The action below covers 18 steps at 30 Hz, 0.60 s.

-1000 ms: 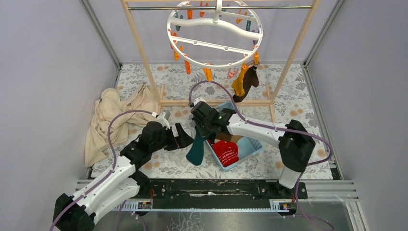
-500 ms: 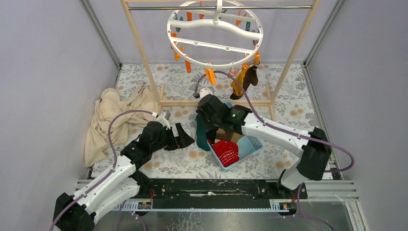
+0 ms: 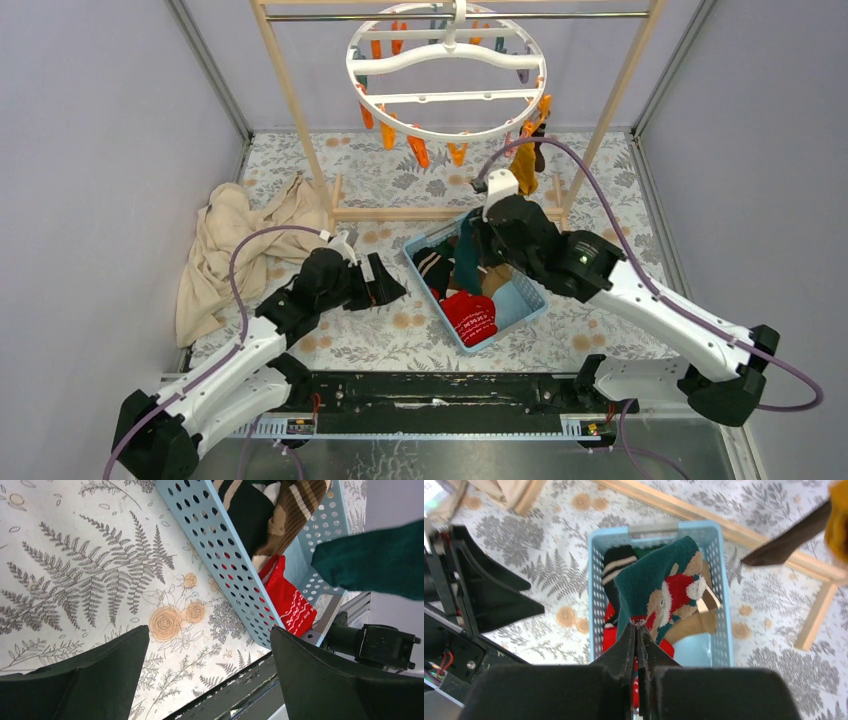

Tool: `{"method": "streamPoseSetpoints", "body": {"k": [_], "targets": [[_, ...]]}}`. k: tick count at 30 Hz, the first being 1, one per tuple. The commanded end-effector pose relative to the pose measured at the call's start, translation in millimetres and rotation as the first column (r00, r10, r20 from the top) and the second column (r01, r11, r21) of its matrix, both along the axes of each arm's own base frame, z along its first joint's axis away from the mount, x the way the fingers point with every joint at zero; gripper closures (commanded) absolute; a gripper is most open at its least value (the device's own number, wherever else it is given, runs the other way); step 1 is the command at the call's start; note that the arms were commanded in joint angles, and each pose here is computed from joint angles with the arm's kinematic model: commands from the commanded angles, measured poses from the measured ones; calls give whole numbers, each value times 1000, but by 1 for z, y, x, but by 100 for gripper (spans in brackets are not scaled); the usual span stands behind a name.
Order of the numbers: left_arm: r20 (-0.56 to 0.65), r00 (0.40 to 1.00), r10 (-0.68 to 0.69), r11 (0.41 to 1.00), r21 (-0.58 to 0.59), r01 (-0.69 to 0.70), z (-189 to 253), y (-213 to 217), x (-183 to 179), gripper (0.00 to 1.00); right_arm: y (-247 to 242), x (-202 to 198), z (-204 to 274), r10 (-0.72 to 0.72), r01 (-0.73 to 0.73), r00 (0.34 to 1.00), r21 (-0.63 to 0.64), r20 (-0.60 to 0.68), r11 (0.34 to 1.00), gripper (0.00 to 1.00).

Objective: Remove the socks clipped to the hanger
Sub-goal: Adjust the sock in the bin.

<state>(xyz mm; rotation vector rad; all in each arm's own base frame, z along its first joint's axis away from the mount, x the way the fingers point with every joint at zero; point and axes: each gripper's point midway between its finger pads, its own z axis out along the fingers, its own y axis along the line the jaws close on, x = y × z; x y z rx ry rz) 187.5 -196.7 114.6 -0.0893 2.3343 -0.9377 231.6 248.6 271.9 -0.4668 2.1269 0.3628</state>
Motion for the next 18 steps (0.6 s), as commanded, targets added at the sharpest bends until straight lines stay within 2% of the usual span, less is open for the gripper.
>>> {"method": "streamPoseSetpoints", "body": {"k": [1,8,13,18], "targets": [[127,992,-18,999,-44,24,41,-19,31,1,-35,-12,-24,-72,70,997,-66,-32,995,99],[158,987,-22,998,65,12,54,-36,81,1,-61,-33,-78,-118,107,987,-100,-109,989,100],[179,983,-38,996,82,24,56,-56,113,1,-69,-43,-107,-139,126,980,-100,-144,987,100],[157,985,-68,997,58,59,42,-76,129,3,-76,-51,-132,-155,134,971,-123,-179,983,97]]}}
